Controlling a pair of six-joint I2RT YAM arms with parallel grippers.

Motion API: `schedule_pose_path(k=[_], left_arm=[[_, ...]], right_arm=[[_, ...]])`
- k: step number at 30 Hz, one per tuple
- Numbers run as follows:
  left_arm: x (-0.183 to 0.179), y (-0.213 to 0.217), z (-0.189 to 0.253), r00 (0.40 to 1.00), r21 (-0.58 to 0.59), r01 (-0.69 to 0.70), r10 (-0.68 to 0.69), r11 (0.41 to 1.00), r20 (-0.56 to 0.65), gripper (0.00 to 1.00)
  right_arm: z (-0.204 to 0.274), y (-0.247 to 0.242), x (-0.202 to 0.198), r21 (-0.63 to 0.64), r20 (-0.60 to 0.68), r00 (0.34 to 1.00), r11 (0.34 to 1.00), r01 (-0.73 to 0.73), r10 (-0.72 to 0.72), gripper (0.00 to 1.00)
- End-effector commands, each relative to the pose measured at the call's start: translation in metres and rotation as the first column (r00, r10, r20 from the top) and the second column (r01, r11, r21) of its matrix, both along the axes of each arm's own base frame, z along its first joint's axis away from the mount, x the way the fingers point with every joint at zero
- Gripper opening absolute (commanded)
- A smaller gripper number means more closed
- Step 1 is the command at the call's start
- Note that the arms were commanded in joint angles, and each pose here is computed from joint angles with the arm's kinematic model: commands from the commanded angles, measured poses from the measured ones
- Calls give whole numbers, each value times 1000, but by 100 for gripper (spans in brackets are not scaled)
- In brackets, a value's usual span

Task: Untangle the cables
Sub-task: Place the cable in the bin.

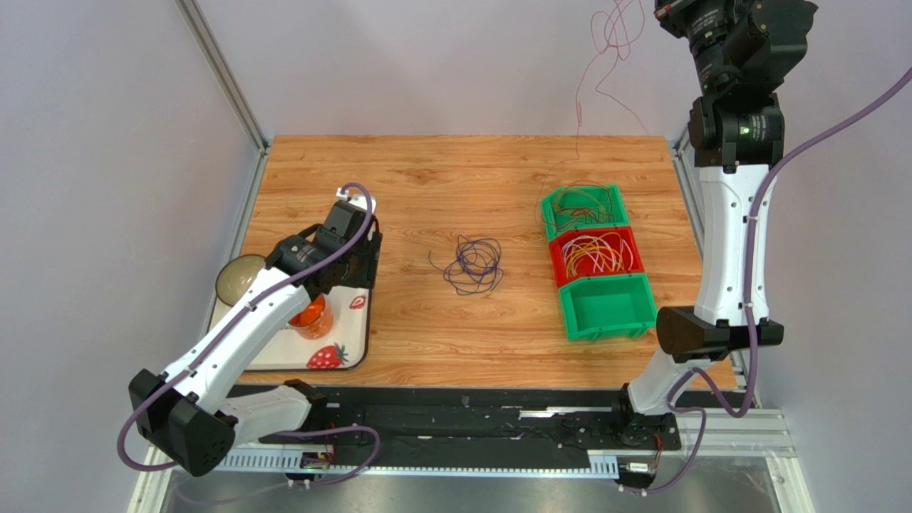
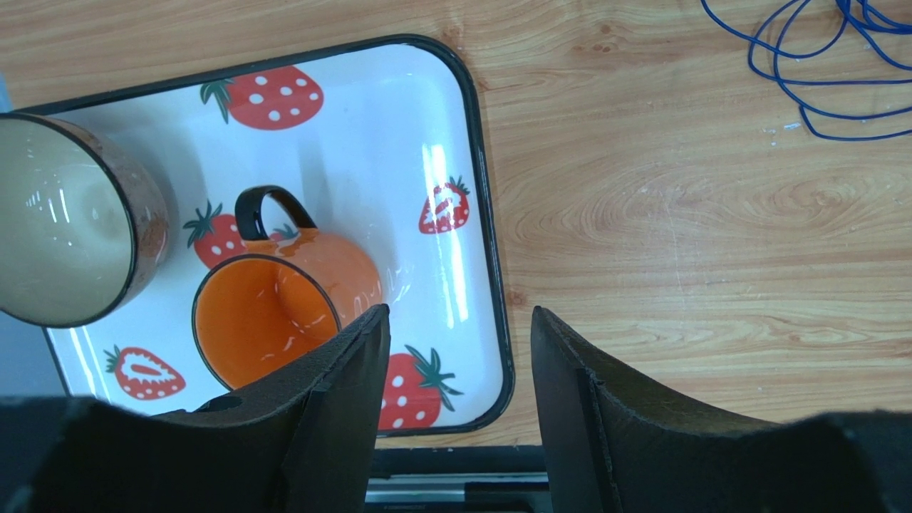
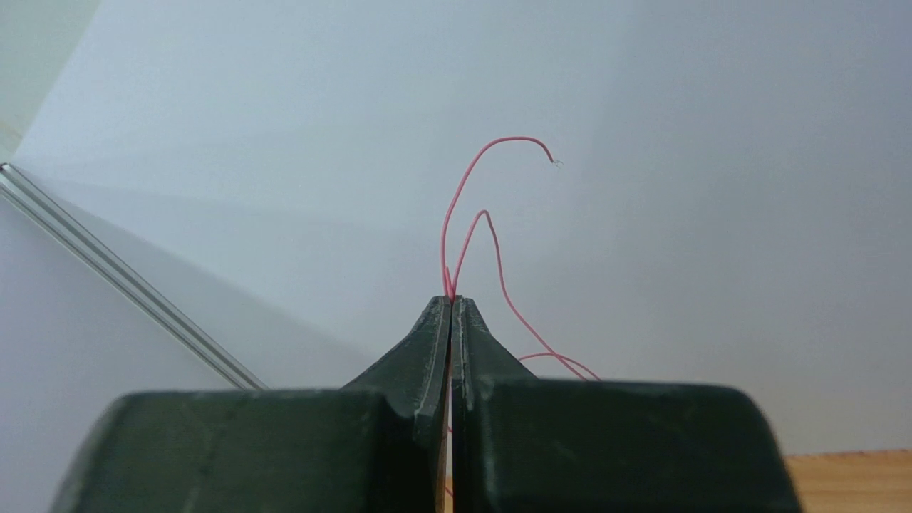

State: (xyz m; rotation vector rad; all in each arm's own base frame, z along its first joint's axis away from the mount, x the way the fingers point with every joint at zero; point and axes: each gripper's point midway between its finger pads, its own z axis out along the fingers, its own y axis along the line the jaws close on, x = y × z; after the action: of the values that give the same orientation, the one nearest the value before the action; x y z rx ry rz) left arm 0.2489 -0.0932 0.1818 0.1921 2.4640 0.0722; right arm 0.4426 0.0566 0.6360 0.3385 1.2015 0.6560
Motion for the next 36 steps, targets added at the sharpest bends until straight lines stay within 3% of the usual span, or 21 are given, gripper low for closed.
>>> schedule_pose_path(k=[1,14,26,36], left_arm=[[4,3,2,1000,15,-10,10,1000,10,60],[4,5,1,1000,28,-20,20,999,7,59],[4,5,0,1000,29,-20,20,999,6,59],[5,5,-2,1000,35,-21,21,999,-3,59]], right_arm=[[50,-7,-21,21,181,983,1000,3,-7,0],[75,-16,-22,63,313,950,998,2,-21,0],[49,-40,13,-14,270,961,998,67,-61,0],[22,-46,35,-61,235,972,998,-2,16,0]])
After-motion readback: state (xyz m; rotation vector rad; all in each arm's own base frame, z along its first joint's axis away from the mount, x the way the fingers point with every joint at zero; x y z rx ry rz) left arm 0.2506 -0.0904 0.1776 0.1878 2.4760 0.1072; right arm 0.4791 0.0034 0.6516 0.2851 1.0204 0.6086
